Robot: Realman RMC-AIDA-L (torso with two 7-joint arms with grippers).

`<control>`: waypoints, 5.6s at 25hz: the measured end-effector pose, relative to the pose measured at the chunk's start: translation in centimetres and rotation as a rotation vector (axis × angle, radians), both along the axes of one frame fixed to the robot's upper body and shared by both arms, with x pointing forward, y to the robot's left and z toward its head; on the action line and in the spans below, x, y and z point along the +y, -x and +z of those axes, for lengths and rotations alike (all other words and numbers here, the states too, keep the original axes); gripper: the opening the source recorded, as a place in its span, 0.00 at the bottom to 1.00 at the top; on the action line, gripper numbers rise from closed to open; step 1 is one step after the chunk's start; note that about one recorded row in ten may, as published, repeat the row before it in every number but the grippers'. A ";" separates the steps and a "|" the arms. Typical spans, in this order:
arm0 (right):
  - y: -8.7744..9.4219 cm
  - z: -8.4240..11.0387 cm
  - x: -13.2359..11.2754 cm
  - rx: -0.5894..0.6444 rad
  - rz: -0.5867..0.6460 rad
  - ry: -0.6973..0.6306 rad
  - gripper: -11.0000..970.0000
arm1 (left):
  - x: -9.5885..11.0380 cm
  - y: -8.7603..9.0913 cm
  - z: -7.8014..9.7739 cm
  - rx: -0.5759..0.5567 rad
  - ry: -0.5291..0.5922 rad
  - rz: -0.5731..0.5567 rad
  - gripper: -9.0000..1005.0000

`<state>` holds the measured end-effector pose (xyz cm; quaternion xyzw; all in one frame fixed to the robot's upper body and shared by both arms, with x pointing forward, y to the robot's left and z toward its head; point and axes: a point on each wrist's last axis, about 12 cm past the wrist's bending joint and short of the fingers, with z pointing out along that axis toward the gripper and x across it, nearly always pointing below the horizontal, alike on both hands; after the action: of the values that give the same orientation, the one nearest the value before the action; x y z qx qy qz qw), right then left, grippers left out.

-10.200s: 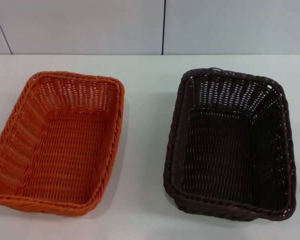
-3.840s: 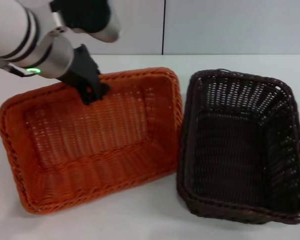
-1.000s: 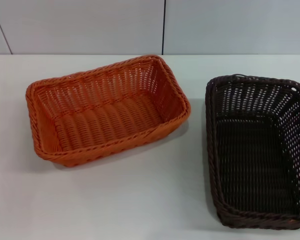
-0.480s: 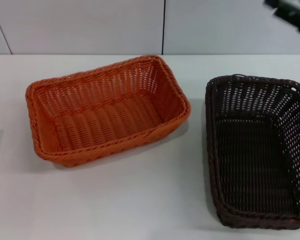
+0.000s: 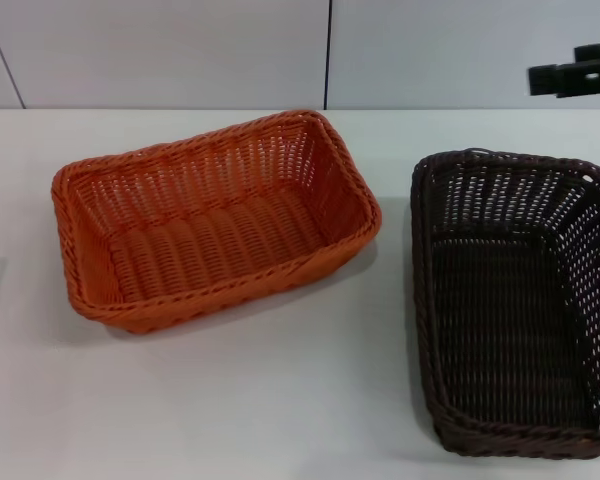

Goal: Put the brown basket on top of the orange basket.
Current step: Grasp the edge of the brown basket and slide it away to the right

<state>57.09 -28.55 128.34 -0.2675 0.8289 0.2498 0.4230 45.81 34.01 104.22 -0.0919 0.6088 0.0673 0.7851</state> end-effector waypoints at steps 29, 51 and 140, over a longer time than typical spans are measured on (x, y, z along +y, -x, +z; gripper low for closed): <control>-2.4 0.9 0.7 0.216 0.111 0.425 0.84 | 0.2 -0.4 -0.6 0.038 0.011 0.005 0.84; 1.2 -1.5 7.3 0.396 0.517 0.517 0.83 | 0.3 -0.3 -1.0 0.050 0.035 -0.001 0.84; 2.6 -6.1 13.6 0.349 0.678 0.846 0.23 | 1.4 -1.3 -1.0 0.062 0.024 0.038 0.84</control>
<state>54.45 -14.94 122.25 -0.6196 0.7821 0.0584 0.0318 47.07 35.39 103.18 -0.1109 0.6318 0.0777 0.7632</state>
